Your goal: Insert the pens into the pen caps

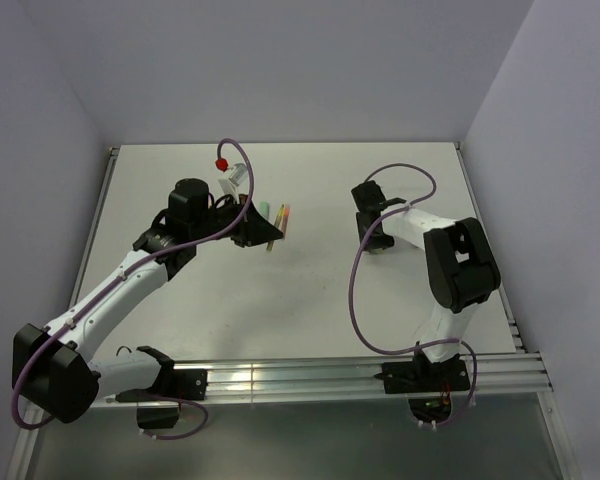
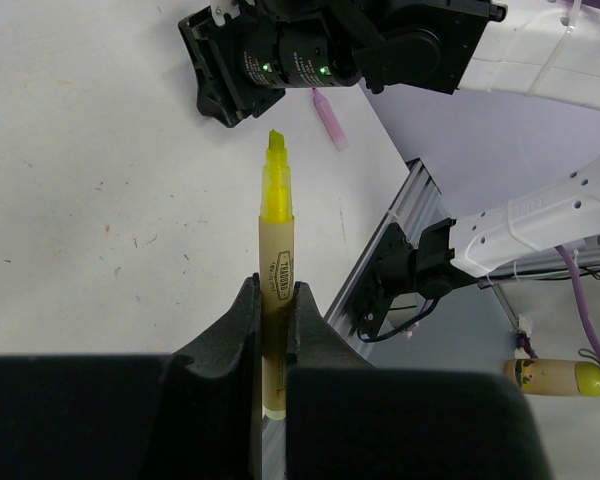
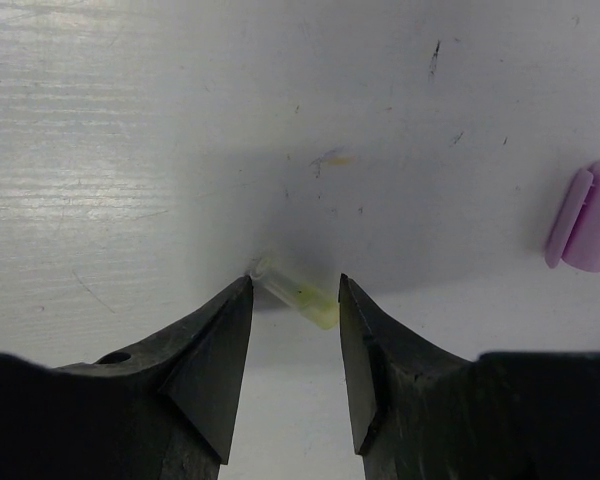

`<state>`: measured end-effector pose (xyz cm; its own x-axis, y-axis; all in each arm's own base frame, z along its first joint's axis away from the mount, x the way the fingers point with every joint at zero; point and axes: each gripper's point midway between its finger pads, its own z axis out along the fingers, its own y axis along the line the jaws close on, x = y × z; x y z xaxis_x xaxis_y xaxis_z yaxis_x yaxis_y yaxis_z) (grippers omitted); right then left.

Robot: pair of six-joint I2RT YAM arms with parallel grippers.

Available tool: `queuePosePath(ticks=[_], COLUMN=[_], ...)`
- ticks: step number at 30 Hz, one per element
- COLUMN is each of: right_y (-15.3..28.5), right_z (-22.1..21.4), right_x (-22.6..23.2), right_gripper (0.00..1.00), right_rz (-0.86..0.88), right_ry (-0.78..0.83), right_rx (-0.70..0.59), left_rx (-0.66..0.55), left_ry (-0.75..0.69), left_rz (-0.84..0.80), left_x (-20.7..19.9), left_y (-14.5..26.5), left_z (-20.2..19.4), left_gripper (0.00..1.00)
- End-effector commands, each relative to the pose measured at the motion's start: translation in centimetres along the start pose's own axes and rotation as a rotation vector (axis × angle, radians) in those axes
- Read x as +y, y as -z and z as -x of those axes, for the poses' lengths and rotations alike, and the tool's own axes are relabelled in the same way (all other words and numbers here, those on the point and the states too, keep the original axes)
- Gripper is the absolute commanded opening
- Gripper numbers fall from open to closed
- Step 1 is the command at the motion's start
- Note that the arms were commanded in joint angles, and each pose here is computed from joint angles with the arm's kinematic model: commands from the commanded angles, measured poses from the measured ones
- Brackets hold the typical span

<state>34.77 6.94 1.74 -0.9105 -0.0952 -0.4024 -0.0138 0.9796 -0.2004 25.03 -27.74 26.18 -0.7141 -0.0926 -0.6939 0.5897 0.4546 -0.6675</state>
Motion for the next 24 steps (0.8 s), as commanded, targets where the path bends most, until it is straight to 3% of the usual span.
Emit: queuePosePath(ticks=[1,24], right_y=[0.0,-0.7], right_z=[1.4,0.4], right_x=[0.5,1.9], right_gripper=[0.47,0.31], right_rz=[0.036,0.113], right_ry=[-0.014,-0.159], right_rx=[-0.026,0.077], left_rx=[-0.007,0.003], left_ry=[-0.042,-0.035], left_rz=[-0.026,-0.018], left_x=[-0.3,0.0], left_y=[0.1,-0.1], left_z=[0.2,0.0], left_gripper=[0.0,0.0])
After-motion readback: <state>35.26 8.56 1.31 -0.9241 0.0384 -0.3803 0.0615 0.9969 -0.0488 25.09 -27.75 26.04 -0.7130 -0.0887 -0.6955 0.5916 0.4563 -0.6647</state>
